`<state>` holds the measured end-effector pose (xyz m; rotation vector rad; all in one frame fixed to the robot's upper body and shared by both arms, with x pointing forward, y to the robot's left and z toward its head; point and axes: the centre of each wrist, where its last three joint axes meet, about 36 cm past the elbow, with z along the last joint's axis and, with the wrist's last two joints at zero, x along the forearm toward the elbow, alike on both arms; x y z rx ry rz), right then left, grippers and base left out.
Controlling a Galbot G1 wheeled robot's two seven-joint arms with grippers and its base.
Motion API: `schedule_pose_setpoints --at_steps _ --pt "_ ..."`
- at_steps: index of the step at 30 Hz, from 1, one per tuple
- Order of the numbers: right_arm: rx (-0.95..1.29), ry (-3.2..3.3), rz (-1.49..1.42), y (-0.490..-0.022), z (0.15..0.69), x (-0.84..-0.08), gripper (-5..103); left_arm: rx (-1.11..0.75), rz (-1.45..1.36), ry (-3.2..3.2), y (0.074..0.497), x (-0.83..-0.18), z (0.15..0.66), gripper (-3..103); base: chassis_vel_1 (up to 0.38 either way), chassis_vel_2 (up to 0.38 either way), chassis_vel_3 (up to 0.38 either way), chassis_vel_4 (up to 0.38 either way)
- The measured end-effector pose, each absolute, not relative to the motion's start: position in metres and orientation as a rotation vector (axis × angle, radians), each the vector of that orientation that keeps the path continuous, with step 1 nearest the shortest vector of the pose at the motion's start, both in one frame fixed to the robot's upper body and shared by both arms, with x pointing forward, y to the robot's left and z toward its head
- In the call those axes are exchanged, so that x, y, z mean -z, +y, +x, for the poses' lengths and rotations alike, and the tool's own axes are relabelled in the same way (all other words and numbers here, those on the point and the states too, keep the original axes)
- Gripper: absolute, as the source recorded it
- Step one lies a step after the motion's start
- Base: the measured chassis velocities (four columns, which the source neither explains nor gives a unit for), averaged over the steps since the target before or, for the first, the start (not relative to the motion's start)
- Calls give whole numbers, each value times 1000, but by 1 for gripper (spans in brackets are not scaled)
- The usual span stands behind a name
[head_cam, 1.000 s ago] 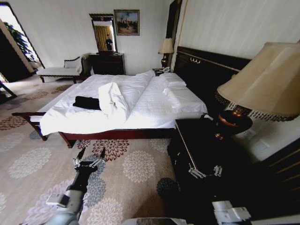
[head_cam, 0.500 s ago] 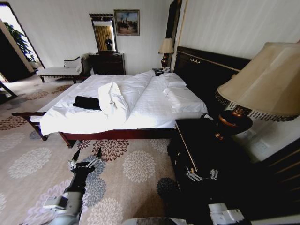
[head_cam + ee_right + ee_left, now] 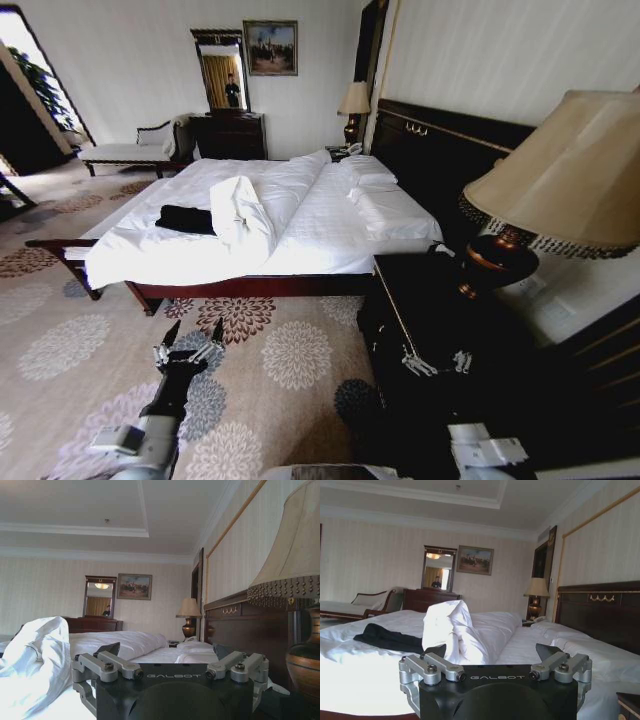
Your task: Fold the clothes on the bed.
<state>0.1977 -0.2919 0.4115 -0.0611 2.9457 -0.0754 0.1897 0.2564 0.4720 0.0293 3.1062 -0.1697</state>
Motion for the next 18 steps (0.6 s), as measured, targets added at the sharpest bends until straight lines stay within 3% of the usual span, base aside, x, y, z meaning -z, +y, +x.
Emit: schedule_pose_setpoints --at_steps 18 --pt "128 2966 -141 -294 198 -440 100 146 4 3071 257 -475 185 100 0 0 0 0"
